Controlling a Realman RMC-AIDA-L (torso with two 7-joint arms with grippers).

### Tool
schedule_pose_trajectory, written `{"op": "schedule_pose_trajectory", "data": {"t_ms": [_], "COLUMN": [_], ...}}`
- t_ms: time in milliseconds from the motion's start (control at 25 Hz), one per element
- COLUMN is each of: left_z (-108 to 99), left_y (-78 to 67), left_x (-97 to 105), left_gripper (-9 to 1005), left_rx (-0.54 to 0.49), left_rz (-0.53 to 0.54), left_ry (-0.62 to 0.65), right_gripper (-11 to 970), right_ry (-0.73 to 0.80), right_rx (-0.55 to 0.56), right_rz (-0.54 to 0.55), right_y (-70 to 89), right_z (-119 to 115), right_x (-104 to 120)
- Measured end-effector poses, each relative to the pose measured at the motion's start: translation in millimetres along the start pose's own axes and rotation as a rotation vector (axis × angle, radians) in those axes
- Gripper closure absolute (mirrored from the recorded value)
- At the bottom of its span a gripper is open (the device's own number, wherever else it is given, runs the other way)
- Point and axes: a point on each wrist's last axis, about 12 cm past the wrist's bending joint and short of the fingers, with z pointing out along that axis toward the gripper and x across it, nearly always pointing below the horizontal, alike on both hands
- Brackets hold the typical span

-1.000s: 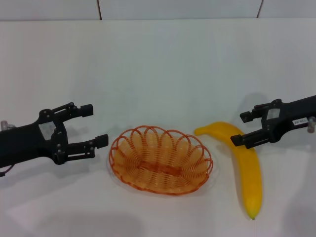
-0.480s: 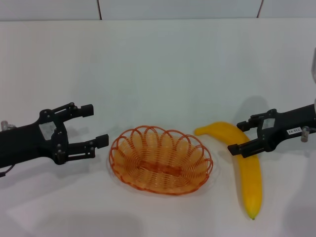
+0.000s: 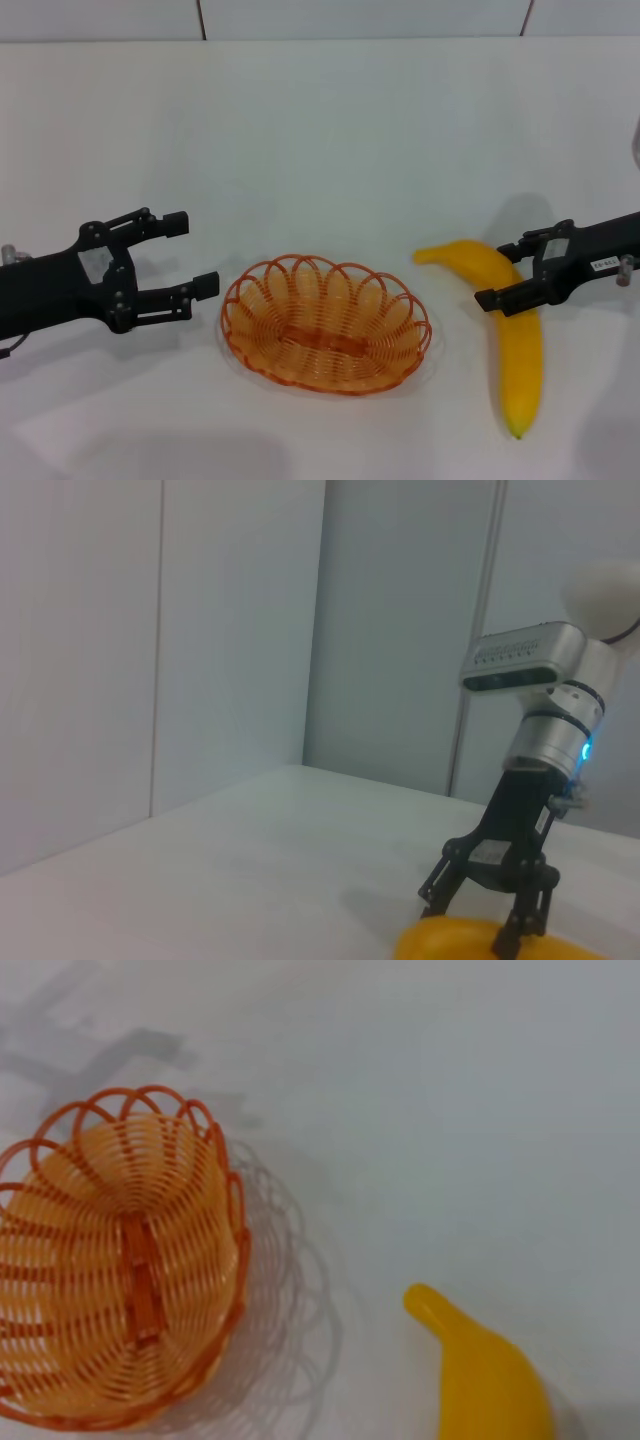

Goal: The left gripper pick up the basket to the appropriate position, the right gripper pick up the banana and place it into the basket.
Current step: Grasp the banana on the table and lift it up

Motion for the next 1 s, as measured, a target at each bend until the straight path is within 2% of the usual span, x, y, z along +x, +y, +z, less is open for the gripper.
{"op": "schedule_pose_trajectory", "data": {"t_ms": [760, 1000], "left_z": [-1.0, -0.6], "left_y": [0.2, 0.0], "left_x": [-0.5, -0.4], "left_gripper": [103, 103], "left_rx": [0.002, 0.003], "left_rz": [-0.003, -0.003], "left_ry": [0.0, -0.001], "right_gripper": [86, 284], "right_ry": [0.004, 0.003], "right_rx": [0.004, 0.002], "right_rz": [0.0, 0.012], "right_y": [-1.4, -1.2], "right_z": [-2.9, -3.5], "right_x": [-1.6, -0.8]}}
